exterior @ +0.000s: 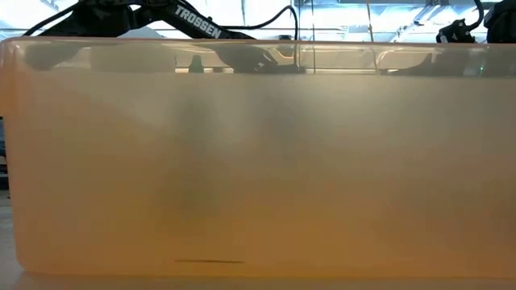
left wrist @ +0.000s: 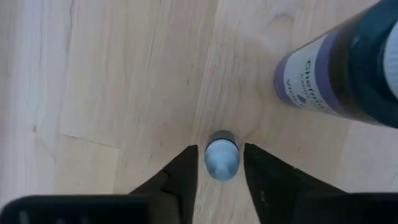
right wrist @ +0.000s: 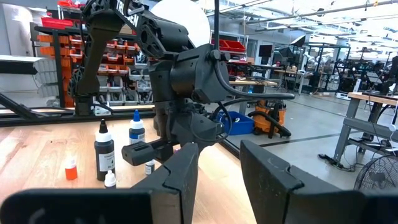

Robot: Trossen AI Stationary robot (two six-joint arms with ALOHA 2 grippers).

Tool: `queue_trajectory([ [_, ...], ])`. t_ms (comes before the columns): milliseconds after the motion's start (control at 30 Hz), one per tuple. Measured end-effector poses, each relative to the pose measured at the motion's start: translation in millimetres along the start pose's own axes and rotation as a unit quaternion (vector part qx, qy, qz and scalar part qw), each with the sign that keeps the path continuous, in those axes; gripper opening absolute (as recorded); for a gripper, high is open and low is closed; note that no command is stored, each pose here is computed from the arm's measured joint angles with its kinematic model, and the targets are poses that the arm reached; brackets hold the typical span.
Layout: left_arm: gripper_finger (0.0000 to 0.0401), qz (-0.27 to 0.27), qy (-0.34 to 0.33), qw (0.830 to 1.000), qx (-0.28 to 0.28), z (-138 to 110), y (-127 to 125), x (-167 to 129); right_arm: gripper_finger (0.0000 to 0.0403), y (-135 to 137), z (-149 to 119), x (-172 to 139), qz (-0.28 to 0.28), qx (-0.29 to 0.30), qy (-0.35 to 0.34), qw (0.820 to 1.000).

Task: Pick & Place food coloring
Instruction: Put the small black food coloring bottle into the orange container

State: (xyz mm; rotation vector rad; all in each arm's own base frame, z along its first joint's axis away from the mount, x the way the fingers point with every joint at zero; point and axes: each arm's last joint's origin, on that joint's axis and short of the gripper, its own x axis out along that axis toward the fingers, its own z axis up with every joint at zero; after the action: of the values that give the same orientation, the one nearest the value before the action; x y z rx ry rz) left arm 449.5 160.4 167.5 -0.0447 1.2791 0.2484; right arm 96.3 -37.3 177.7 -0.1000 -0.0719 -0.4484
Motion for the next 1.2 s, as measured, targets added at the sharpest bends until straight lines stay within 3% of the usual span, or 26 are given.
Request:
queue_trajectory([
  [233, 0.0057, -0.001, 0.0, 1.0, 0.0, 0, 0, 0, 0.011, 0, 0, 0, 0.0, 0.0, 0.0, 1.0],
  [600, 0.0056, -0.009, 0.019, 1.0, 0.005, -4, -3, -5, 0.011, 0, 0, 0, 0.0, 0.0, 0.0, 1.0],
  [767, 0.0056, -0.013, 0.04, 0.999, 0.009, -9, -14, -35, 0.011, 0, 0, 0, 0.0, 0.0, 0.0, 1.0],
  [967, 0.0056, 0.023, 0.02, 0.999, 0.038, -13, -53, -94, 0.011, 0, 0, 0, 0.0, 0.0, 0.0, 1.0],
  [1200, 0.0056, -0.008, -0.014, 0.995, 0.099, -30, -137, -151, 0.011, 0, 0, 0, 0.0, 0.0, 0.0, 1.0],
])
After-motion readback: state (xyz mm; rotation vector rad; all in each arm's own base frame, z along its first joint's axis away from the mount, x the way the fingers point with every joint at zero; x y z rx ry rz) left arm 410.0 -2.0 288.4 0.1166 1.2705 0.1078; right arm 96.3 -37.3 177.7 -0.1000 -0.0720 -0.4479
